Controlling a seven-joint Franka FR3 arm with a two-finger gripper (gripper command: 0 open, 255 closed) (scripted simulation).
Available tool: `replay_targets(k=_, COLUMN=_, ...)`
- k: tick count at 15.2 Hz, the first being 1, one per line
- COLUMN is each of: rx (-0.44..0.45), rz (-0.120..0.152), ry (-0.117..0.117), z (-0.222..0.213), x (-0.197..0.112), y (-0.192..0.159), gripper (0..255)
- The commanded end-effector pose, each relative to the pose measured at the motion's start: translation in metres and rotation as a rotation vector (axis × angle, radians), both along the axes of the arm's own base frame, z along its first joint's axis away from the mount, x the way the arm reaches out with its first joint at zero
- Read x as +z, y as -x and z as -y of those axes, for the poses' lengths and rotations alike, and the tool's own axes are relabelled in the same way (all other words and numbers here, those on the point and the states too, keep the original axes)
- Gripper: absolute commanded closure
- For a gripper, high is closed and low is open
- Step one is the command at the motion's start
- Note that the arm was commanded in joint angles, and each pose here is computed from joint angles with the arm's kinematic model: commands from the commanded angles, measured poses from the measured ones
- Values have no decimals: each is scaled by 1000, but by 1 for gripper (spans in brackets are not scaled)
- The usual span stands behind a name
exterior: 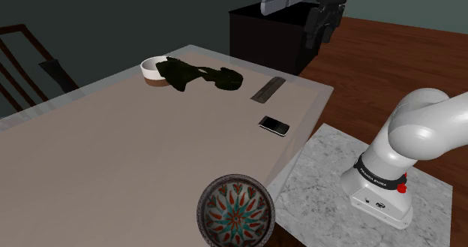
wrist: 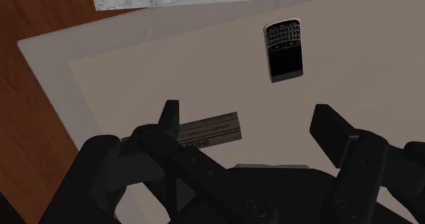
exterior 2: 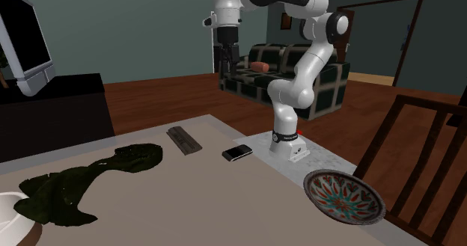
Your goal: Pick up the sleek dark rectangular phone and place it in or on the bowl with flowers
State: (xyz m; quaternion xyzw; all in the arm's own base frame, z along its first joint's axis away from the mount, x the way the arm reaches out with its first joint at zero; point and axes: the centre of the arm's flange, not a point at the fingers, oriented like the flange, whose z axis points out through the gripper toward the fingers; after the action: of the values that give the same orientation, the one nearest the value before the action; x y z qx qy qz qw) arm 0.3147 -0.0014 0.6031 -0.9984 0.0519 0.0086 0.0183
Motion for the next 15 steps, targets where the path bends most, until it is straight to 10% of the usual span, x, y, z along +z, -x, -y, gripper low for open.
replay_targets(k=1, rx=0, rz=0, ry=0, z=0, x=0, y=0, gripper=0)
replay_targets(k=15, rx=15, rz=20, ry=19, z=-86, x=-165, y=12, gripper=0)
